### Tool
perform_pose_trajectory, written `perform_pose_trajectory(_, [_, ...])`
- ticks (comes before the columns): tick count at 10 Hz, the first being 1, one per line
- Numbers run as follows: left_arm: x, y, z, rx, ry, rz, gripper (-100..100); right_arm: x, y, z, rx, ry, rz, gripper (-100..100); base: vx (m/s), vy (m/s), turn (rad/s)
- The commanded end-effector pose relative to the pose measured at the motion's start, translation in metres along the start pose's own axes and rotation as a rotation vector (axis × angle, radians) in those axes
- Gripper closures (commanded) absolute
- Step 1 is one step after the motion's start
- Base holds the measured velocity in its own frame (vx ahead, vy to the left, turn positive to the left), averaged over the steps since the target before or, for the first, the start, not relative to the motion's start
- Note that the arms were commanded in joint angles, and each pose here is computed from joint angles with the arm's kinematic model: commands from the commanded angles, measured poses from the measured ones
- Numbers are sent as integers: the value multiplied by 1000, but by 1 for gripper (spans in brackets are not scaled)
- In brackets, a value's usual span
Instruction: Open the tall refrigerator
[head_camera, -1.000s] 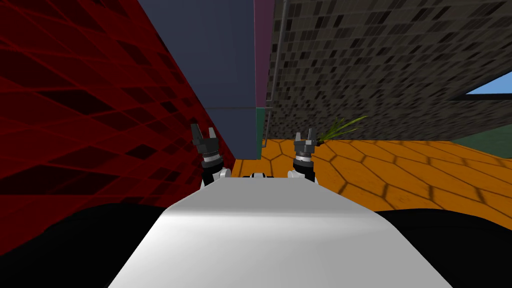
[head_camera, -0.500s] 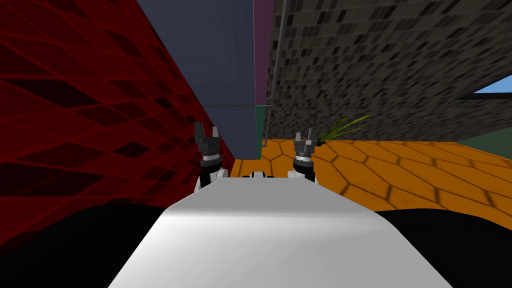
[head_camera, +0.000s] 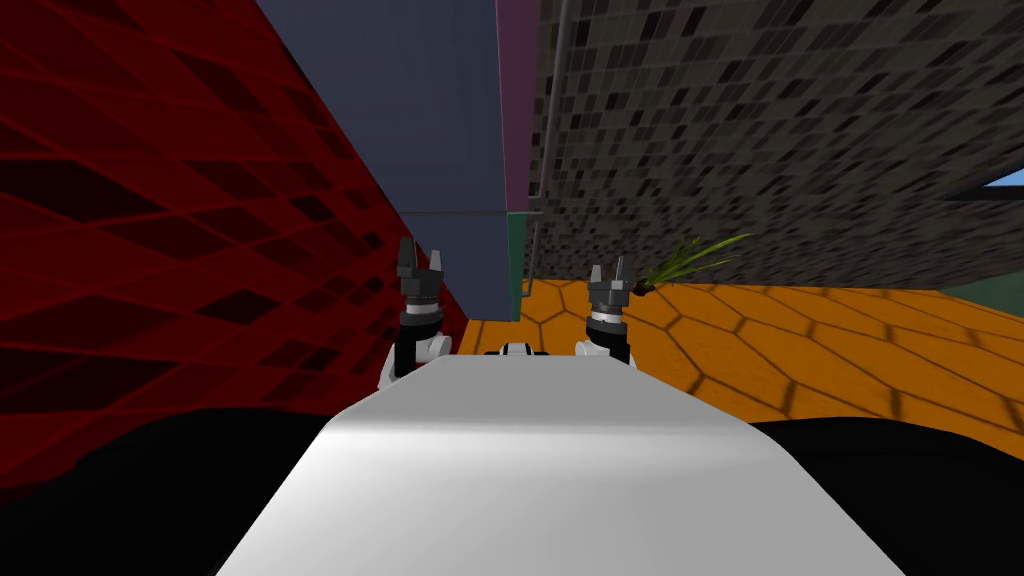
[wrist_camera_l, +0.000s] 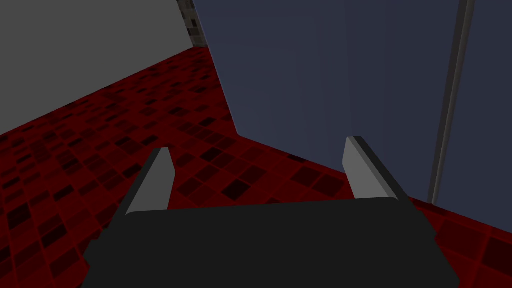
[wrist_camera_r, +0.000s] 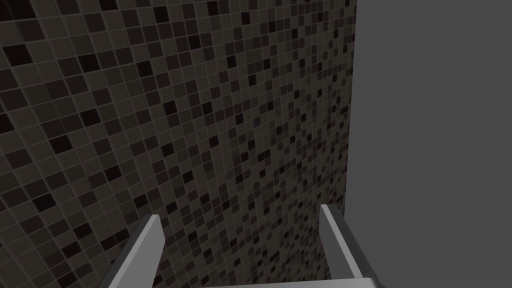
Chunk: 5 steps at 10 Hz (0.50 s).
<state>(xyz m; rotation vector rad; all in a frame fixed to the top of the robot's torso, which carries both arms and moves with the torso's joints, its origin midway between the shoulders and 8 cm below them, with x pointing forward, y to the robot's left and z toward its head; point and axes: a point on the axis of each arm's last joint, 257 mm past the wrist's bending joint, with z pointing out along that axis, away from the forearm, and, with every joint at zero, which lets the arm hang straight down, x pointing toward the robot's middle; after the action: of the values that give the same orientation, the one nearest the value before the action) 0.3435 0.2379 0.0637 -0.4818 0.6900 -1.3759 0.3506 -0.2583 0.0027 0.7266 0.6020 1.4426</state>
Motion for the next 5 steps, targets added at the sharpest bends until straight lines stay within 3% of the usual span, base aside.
perform_pose_trajectory(1, [1,7,10,-31,22,5,-100,0,0,0,0,0,0,0,61,-80,60])
perform_pose_trajectory(5, [2,19,18,-84,35,6,-100,0,0,0,0,0,0,0,44,-58,32])
